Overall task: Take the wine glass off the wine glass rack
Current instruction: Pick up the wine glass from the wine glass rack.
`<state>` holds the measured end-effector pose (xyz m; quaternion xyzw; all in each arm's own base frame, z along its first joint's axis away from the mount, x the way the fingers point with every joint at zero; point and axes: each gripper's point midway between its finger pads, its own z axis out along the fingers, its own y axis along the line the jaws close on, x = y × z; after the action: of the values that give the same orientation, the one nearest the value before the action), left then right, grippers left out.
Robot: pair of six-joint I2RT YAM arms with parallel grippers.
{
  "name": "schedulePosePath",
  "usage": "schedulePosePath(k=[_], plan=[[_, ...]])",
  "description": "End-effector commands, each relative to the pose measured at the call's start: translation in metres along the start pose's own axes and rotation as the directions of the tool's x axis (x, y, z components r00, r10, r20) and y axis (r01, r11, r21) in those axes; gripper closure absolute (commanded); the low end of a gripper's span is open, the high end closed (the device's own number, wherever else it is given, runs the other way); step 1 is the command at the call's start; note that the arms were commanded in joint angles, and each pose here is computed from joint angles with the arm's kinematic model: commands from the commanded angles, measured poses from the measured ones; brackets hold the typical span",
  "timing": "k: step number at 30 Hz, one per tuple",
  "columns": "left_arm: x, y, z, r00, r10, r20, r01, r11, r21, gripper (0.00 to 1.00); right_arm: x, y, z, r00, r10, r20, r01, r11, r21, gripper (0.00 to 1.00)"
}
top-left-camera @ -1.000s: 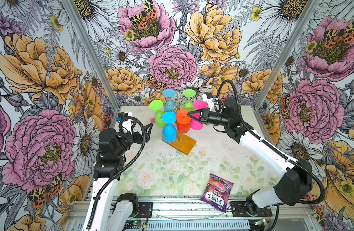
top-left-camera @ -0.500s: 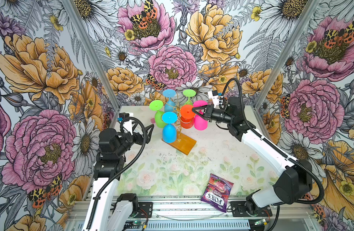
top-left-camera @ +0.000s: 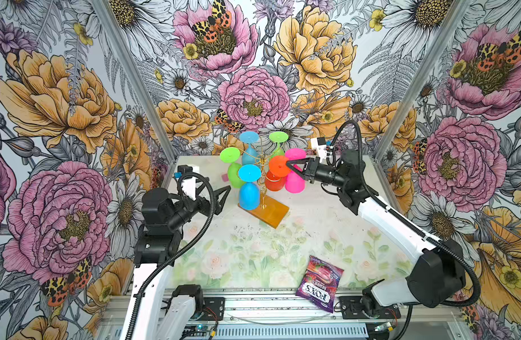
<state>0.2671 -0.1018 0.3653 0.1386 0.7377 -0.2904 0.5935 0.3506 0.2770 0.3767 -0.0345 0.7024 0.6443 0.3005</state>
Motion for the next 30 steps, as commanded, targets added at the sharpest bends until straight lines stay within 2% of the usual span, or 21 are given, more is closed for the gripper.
schedulePosePath(k=[1,12,17,30], plan=[[-0.007,-0.018,-0.002,1.000,-0.019,-0.007,0.020,0.997,0.078,0.01,-0.002,0.029,-0.013,0.998,-0.056,0.023,0.058,0.996,-0.071,1.00],[-0.011,-0.028,0.008,0.997,-0.050,-0.051,0.056,0.990,0.127,0.01,0.006,0.029,-0.031,0.998,-0.054,0.031,0.056,0.996,-0.071,1.00],[-0.010,-0.023,0.018,0.992,-0.089,-0.094,0.099,0.989,0.111,0.01,0.014,0.032,-0.032,0.999,-0.039,0.004,0.040,0.992,-0.118,1.00],[-0.029,-0.067,0.039,0.987,-0.092,-0.131,0.121,0.964,0.236,0.02,0.036,0.027,-0.042,0.998,-0.026,-0.052,0.020,0.993,-0.114,1.00]])
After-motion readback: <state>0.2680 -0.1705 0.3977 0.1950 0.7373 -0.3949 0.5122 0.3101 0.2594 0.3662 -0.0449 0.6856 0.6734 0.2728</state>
